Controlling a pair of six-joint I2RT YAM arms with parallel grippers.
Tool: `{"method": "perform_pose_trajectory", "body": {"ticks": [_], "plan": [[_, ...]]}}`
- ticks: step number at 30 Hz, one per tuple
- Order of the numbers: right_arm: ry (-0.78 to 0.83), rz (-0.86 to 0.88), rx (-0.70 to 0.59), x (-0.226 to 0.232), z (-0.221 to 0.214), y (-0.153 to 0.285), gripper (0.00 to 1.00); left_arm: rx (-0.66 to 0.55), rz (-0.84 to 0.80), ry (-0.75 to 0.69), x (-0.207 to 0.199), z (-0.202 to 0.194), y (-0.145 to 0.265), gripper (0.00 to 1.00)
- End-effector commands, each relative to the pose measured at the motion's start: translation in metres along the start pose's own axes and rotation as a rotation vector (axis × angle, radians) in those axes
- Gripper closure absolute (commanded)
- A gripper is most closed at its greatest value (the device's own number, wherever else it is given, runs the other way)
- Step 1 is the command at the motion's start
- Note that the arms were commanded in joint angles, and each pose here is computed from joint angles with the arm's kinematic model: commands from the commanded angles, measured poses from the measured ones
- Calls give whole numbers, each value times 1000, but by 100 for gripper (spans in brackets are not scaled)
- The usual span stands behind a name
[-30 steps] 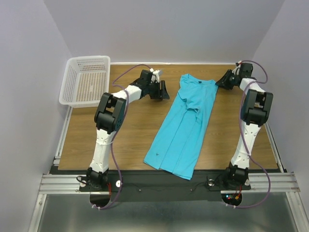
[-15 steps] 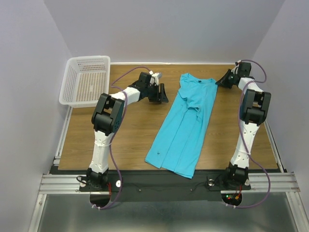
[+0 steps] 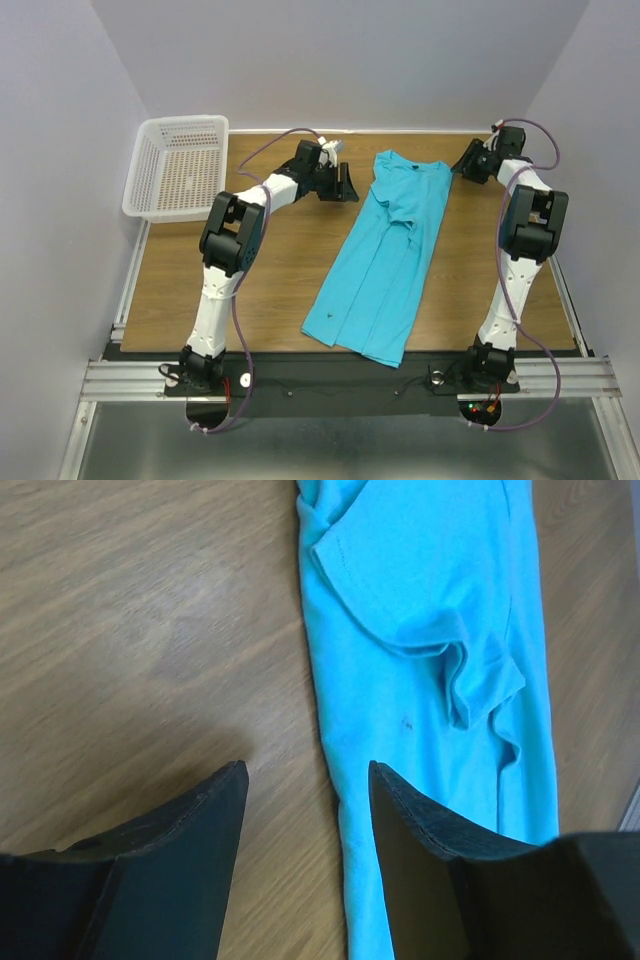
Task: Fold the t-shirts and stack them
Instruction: Fold the tshirt
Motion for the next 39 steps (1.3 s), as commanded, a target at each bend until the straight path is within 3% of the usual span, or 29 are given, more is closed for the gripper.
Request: {"method": "perform_pose_trajectory", "body": {"ticks": [1,7,16,25,39], "plan": [[130,27,-73,14,22,50,45,-25,-64,-13,-22,17,-10,39],[270,167,-30,31,-6,95,44,-130,-66,73,-27,39,-38,43],[262,219,15,41,-46,131,44,-270,-45,246,-21,65,-78,45],[251,238,-23,48,-46,153,44,-340,-114,387,-21,74,-95,45],[188,230,-47,29,-46,162,44,-305,-123,419,-21,55,-120,59]]}}
Point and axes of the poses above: each gripper's point midway between its finger pads, its own y axis back along the fingers, its own x axis along the line the jaws close on, z = x × y, the point moved 9 cm from there along y, back along the fingers, and after that the axes turned 5 degrees about y, right-handed, at the moved point
